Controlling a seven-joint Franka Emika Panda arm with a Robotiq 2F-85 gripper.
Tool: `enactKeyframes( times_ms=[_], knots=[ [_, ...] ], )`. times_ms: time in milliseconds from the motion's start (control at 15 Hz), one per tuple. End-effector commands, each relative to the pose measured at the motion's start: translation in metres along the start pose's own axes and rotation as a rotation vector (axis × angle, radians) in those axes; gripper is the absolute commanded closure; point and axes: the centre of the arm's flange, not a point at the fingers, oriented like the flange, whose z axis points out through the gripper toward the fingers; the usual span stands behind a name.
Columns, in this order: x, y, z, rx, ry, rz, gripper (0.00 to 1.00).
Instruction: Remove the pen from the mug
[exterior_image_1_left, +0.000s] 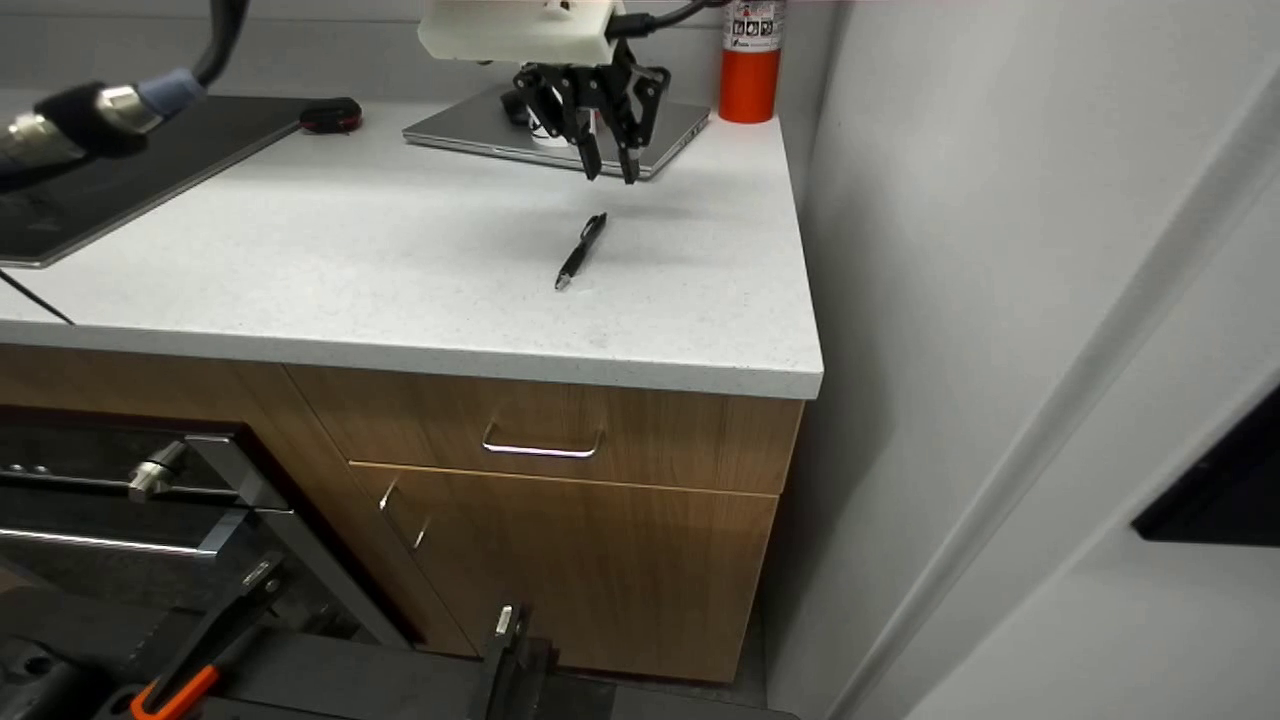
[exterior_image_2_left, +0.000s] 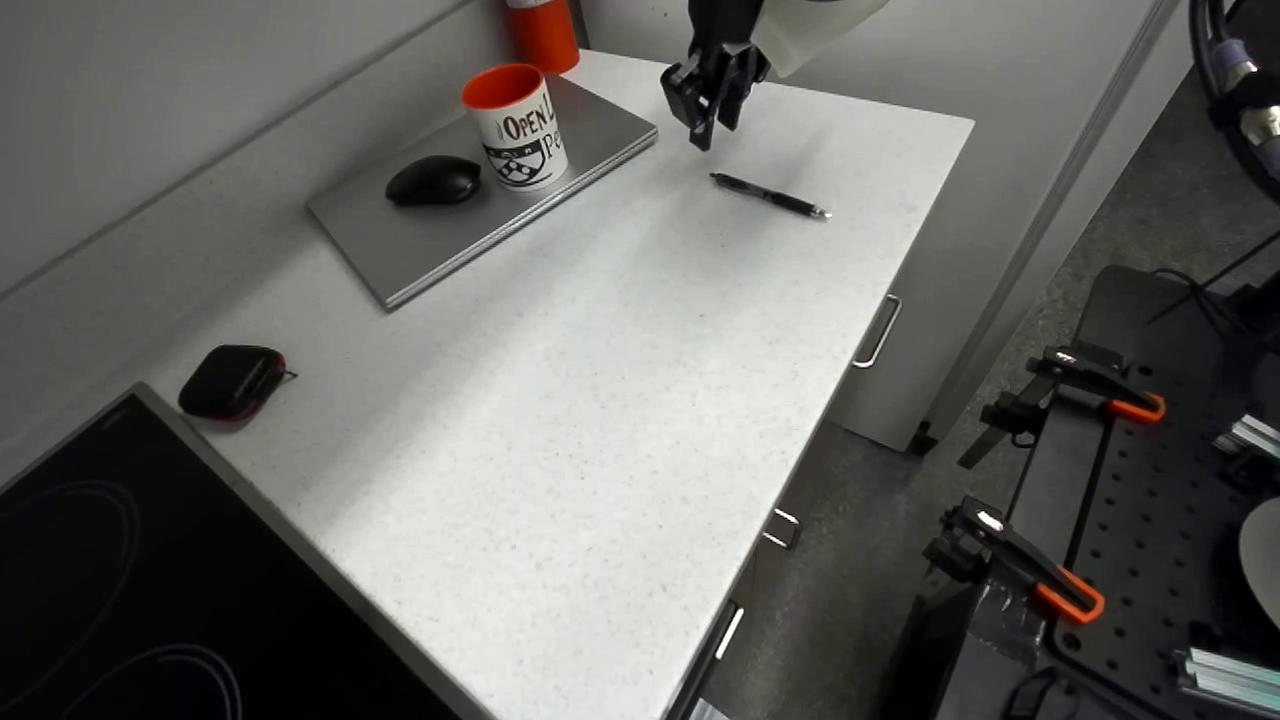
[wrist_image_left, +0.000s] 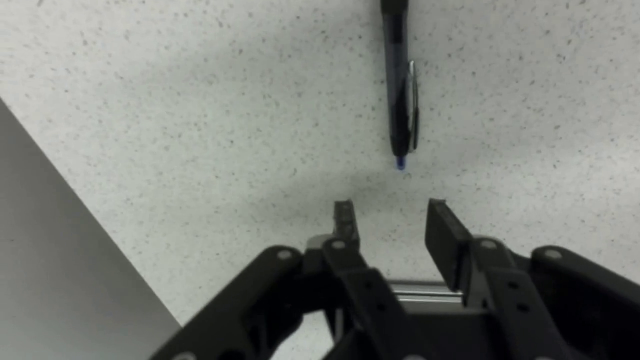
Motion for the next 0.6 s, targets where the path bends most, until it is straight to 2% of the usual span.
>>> enactKeyframes(
  times_ms=[0, 200, 267, 333, 400, 533],
  knots=[
    [0.0091, 0.0069, -0.0026, 0.027, 0.030, 0.049, 0.26],
    [0.0115, 0.0114, -0.0041, 0.062, 0.045, 0.076, 0.03],
    [0.0113, 0.0115, -0.0048, 0.081, 0.043, 0.072, 0.00],
    [0.0060, 0.0067, -0.0037, 0.042, 0.018, 0.071, 0.13],
    [0.0063, 0.0064, -0.0039, 0.052, 0.020, 0.073, 0.04],
    [0.0064, 0.0053, -0.0041, 0.057, 0.022, 0.072, 0.00]
  ],
)
